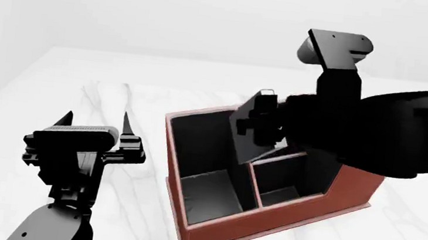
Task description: Pick up the book and place it in the left compartment of the caddy.
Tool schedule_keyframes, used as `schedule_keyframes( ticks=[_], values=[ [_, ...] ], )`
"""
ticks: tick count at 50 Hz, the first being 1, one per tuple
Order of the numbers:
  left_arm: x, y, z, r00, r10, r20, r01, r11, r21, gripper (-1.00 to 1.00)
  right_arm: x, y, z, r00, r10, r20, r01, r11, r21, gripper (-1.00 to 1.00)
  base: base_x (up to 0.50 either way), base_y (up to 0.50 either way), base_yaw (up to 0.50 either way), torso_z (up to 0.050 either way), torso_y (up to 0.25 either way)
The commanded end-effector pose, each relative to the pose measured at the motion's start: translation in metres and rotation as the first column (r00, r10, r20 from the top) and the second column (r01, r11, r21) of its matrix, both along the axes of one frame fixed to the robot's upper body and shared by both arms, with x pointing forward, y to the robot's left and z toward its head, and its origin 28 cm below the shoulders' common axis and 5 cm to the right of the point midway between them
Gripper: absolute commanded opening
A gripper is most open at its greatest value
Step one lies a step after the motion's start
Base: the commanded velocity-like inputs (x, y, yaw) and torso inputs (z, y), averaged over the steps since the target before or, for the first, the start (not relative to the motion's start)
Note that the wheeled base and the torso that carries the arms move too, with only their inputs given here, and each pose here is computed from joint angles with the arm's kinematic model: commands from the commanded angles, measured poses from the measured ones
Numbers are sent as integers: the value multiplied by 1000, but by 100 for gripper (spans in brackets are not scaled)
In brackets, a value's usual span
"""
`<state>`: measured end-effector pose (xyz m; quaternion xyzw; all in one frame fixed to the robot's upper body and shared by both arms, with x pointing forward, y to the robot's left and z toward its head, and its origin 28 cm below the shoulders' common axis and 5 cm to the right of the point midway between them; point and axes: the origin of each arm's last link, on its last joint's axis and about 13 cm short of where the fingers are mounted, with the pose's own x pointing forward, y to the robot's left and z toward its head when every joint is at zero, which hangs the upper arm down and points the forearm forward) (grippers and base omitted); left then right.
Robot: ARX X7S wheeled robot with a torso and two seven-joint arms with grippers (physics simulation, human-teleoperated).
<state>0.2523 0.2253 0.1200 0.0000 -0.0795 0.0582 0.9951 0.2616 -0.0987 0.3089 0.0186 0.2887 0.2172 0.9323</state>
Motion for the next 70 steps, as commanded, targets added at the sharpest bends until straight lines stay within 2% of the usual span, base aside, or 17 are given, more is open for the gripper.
schedule_keyframes(
  ticks=[1,4,9,15,20,24,32,40,49,62,70],
  values=[
    [2,0,-1,1000,1,-4,-1,1000,3,100,42,18,13,991,123,-44,-126,988,-87,-100,0,0,0,0,0],
    [3,1,-1,1000,4,-5,-4,1000,2,100,54,21,14,989,130,-76,-137,986,-96,-100,0,0,0,0,3],
    [3,1,-1,1000,6,-8,-6,1000,3,100,56,30,11,976,168,-135,-187,971,-147,-100,0,0,0,0,0],
    [3,0,-2,1000,3,-7,-2,1000,2,100,64,40,8,975,143,-168,-172,970,-173,-100,0,0,0,0,2],
    [5,2,-1,1000,9,-9,-9,1000,1,100,64,51,-5,967,136,-216,-178,966,-188,-100,0,0,0,0,0],
    [5,2,-3,1000,12,-11,-12,1000,3,100,64,60,-30,960,104,-259,-168,957,-238,-100,0,0,0,0,3],
    [4,0,-4,1000,7,-13,-7,1000,7,100,73,67,-49,965,61,-256,-128,959,-253,-100,0,0,0,0,0],
    [4,0,-5,1000,5,-16,-5,1000,7,100,81,75,-66,968,41,-249,-102,965,-239,-100,0,0,0,2,1],
    [5,1,-4,1000,5,-15,-5,1000,5,100,96,80,-78,984,16,-180,-52,978,-201,-100,0,0,0,0,1],
    [5,2,-5,1000,8,-15,-8,1000,3,100,114,79,-117,969,-4,-249,-38,985,-166,-100,0,0,0,0,2],
    [6,2,-8,1000,8,-20,-8,1000,4,100,116,79,-134,957,14,-289,-59,987,-148,-100,0,0,0,0,0]
  ],
)
